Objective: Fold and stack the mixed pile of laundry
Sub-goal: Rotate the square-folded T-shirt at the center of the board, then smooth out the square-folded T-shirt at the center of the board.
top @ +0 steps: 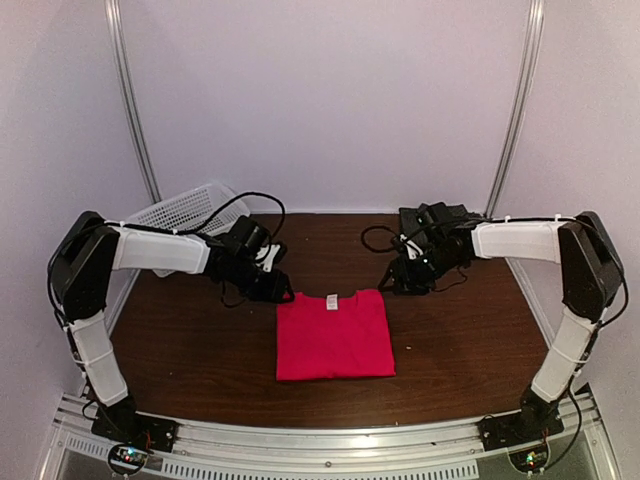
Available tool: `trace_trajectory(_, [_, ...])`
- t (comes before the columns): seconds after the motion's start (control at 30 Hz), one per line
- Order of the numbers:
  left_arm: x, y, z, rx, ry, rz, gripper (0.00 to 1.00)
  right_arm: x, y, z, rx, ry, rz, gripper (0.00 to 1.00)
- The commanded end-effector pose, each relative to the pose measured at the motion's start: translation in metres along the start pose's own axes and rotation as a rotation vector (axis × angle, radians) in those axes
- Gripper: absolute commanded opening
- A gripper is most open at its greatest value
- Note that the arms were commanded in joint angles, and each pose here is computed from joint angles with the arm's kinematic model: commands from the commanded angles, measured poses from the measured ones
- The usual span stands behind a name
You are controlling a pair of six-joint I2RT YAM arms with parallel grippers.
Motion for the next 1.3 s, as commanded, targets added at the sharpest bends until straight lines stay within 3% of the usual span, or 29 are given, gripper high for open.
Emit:
trace_trajectory(0.0, [0.008,0.008,0.007,-0.013,0.029,-0.019,0.50,-0.004,0.015,0.012,-0.011,-0.057,-0.049,0.52])
trace_trajectory(0.13, [0.011,0.009,0.015,-0.023,0.007,-0.029,0.40,-0.014,0.019,0.030,0.021,-0.081,-0.049,0.54])
trace_trajectory(0.2, [0.014,0.010,0.016,-0.028,0.000,-0.037,0.29,-0.015,0.022,0.035,0.028,-0.085,-0.051,0.54])
trace_trajectory(0.33, [0.018,0.011,0.010,-0.047,0.005,-0.031,0.02,-0.013,0.028,0.039,0.038,-0.082,-0.065,0.43])
trace_trajectory(0.5, [0.029,0.002,0.010,-0.037,0.041,-0.049,0.00,-0.008,0.033,0.039,0.018,-0.060,-0.068,0.37])
trace_trajectory(0.67, [0.053,-0.020,0.036,0.058,0.122,-0.099,0.00,-0.020,0.031,0.052,0.047,-0.086,-0.054,0.38])
trace_trajectory(0.77, [0.059,-0.024,0.045,0.104,0.152,-0.091,0.00,-0.017,0.032,0.045,0.044,-0.087,-0.058,0.43])
trace_trajectory(0.8, [0.061,-0.022,0.043,0.101,0.166,-0.079,0.01,-0.014,0.033,0.039,0.036,-0.083,-0.059,0.46])
trace_trajectory(0.9, [0.057,-0.001,0.024,0.038,0.195,-0.008,0.35,-0.008,0.040,0.011,-0.015,-0.054,-0.036,0.56])
trace_trajectory(0.97, [0.049,0.020,0.001,-0.043,0.203,0.071,0.47,-0.008,0.042,-0.009,-0.049,-0.013,0.006,0.59])
trace_trajectory(1.1, [0.002,0.051,-0.048,-0.229,0.178,0.340,0.52,-0.013,0.030,-0.037,-0.076,0.051,0.073,0.65])
trace_trajectory(1.27, [-0.084,0.032,-0.058,-0.312,0.067,0.670,0.56,-0.013,0.002,-0.049,-0.065,0.141,0.143,0.73])
Point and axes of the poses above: each gripper's point midway between its finger pads, its own z axis out along the fingers, its own x axis along the line the jaws close on, y = z × x, the point moved 5 cm from there along -z, back along the fingers, and after that the axes turned 8 degrees about z, right-handed, at the moved point
